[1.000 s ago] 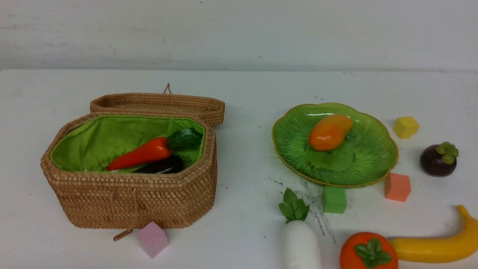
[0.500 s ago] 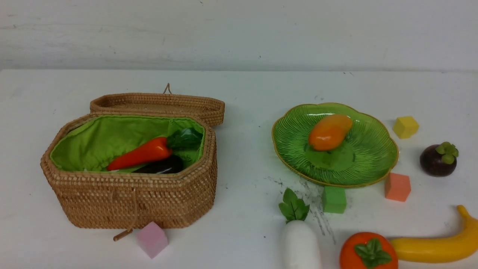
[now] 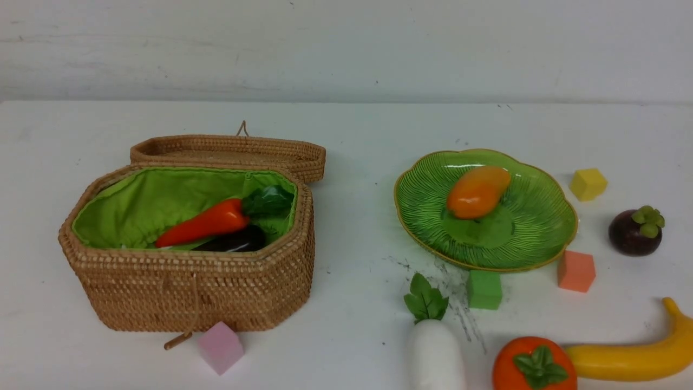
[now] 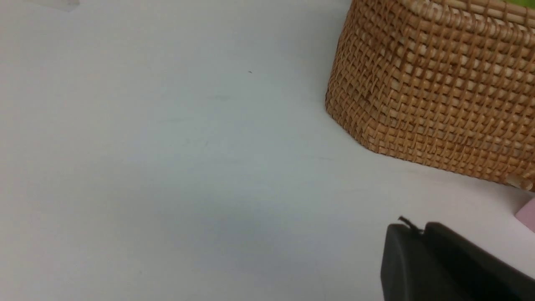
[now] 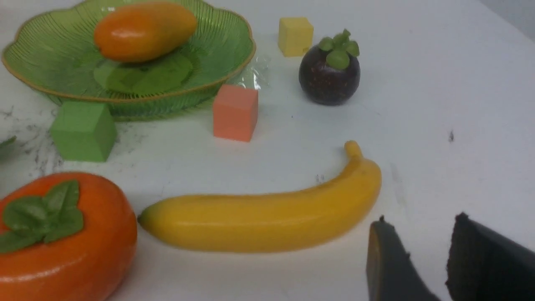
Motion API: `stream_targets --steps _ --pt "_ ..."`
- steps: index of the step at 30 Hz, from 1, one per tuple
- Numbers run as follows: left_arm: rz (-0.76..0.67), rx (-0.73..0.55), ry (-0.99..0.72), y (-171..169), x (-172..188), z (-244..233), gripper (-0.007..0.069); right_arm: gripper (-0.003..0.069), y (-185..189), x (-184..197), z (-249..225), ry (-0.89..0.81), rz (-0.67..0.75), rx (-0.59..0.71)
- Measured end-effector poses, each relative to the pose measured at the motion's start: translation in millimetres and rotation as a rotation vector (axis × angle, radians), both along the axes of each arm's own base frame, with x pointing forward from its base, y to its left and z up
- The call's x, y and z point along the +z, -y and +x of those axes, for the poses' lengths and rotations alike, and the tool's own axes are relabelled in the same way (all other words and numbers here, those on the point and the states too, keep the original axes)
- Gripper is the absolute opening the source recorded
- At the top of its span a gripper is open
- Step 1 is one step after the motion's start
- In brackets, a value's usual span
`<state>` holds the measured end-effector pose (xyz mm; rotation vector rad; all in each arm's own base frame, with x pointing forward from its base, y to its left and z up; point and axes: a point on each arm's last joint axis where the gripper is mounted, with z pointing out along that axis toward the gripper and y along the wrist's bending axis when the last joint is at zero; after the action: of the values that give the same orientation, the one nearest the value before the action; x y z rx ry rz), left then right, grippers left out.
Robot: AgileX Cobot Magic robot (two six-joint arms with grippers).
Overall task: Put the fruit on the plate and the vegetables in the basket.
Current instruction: Use the right arm to grab a banana and put it into the right plate
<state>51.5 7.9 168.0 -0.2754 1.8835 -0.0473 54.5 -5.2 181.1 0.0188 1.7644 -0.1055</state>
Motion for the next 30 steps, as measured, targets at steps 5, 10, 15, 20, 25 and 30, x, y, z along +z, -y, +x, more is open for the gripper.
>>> stream_targets --steps 5,10,15,20,25,30 --pt "-0.001 0.000 0.000 0 0 0 0.0050 0.0243 -2 24 2 0.269 0.083 0.012" --pt "-0.001 0.000 0.000 0 0 0 0.0057 0.0243 -2 47 -3 0.536 0.118 0.029" --pt "-0.001 0.000 0.000 0 0 0 0.0061 0.0243 -2 61 -9 0.697 0.299 0.070" --pt "0.000 0.000 0.001 0 0 0 0.0066 0.0243 -3 98 -14 0.658 0.560 0.098" --pt "0.000 0.000 0.000 0 0 0 0.0074 0.0243 0 167 -13 0.456 0.572 0.006" --pt "0.000 0.000 0.000 0 0 0 0.0079 0.0243 7 223 -1 0.154 0.535 -0.160"
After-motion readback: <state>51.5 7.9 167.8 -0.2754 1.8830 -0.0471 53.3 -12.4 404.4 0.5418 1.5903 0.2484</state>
